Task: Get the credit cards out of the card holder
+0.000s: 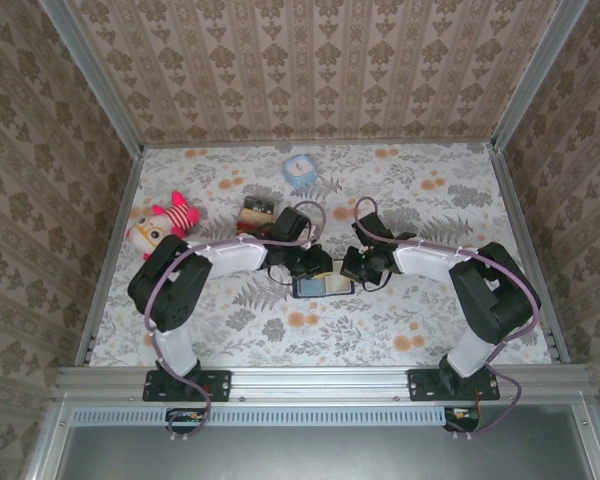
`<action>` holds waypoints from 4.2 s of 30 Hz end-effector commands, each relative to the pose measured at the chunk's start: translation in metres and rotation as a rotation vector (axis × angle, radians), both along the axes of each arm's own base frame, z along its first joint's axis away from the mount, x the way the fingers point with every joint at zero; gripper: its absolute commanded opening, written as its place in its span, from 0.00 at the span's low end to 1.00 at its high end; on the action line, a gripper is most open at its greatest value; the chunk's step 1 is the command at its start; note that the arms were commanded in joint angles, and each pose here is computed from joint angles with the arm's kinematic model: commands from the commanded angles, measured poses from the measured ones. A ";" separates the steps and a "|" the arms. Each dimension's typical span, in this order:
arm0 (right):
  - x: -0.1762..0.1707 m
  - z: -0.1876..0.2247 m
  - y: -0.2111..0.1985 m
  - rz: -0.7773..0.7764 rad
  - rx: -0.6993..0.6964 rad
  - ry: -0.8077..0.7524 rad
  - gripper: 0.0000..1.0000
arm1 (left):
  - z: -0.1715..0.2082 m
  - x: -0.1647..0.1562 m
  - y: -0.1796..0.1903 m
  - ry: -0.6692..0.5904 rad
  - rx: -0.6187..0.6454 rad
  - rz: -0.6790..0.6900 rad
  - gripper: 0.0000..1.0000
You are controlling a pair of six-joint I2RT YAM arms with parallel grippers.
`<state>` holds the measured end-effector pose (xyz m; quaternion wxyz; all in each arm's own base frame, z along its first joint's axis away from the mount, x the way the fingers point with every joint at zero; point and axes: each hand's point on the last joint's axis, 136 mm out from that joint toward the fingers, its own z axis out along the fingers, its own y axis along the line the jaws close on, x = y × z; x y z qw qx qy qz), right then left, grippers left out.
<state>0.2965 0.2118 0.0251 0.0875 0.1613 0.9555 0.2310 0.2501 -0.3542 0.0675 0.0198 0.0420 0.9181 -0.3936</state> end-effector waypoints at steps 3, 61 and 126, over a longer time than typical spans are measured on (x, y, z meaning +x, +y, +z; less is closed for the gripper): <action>-0.006 -0.010 -0.004 -0.002 -0.045 0.053 0.10 | 0.004 0.003 0.048 -0.030 0.120 0.070 0.32; -0.014 -0.033 -0.006 0.024 -0.099 0.110 0.10 | -0.006 -0.004 0.045 0.025 0.037 0.037 0.37; -0.003 0.000 -0.004 0.057 -0.255 -0.045 0.15 | -0.020 -0.006 0.016 0.028 0.011 0.042 0.24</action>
